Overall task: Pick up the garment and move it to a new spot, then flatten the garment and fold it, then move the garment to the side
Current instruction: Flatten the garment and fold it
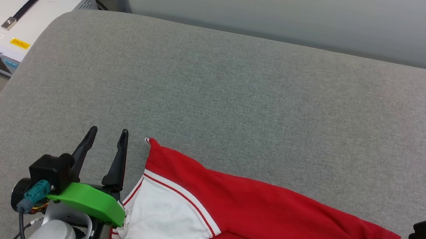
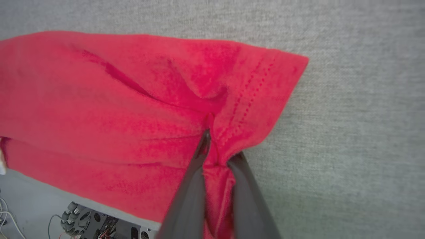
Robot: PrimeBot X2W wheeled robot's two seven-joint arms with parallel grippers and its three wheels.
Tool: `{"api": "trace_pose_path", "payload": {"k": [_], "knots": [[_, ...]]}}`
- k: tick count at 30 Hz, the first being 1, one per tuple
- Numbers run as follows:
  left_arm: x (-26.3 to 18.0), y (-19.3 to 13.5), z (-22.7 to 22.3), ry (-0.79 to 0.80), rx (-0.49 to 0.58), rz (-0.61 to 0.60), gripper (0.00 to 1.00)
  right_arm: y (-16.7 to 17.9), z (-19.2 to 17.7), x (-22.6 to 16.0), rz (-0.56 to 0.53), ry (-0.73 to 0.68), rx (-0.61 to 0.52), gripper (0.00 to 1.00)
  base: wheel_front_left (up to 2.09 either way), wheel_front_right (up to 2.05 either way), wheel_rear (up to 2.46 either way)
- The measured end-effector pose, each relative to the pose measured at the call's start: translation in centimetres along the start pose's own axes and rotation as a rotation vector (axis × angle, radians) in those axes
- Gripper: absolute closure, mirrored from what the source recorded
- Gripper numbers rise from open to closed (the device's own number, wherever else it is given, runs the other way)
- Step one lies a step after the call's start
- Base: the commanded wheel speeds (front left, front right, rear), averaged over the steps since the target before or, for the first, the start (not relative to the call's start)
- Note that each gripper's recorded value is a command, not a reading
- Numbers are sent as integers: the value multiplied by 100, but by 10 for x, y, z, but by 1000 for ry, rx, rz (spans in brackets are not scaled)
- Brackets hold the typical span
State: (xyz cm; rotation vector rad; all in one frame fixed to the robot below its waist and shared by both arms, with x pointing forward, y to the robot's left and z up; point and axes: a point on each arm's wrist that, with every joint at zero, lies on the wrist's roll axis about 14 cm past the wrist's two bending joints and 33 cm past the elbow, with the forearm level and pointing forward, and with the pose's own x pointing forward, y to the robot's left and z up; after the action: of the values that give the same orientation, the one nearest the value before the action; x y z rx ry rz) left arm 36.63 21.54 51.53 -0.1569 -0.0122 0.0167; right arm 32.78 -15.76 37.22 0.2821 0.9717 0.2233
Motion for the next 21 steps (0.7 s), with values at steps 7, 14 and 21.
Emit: {"api": "trace_pose_path", "payload": {"k": [7, 14, 21], "knots": [[-8, -4, 1, -3, 1, -16, 0, 2, 19, -15, 3, -85, -22, 100, 0, 0, 0], [-8, -10, 2, -1, 2, -37, 0, -43, 31, -42, -104, -143, 42, 100, 0, 0, 0], [-6, -20, 2, 0, 2, -64, 0, -98, 34, -77, -239, -184, 152, 100, 0, 0, 0]]}}
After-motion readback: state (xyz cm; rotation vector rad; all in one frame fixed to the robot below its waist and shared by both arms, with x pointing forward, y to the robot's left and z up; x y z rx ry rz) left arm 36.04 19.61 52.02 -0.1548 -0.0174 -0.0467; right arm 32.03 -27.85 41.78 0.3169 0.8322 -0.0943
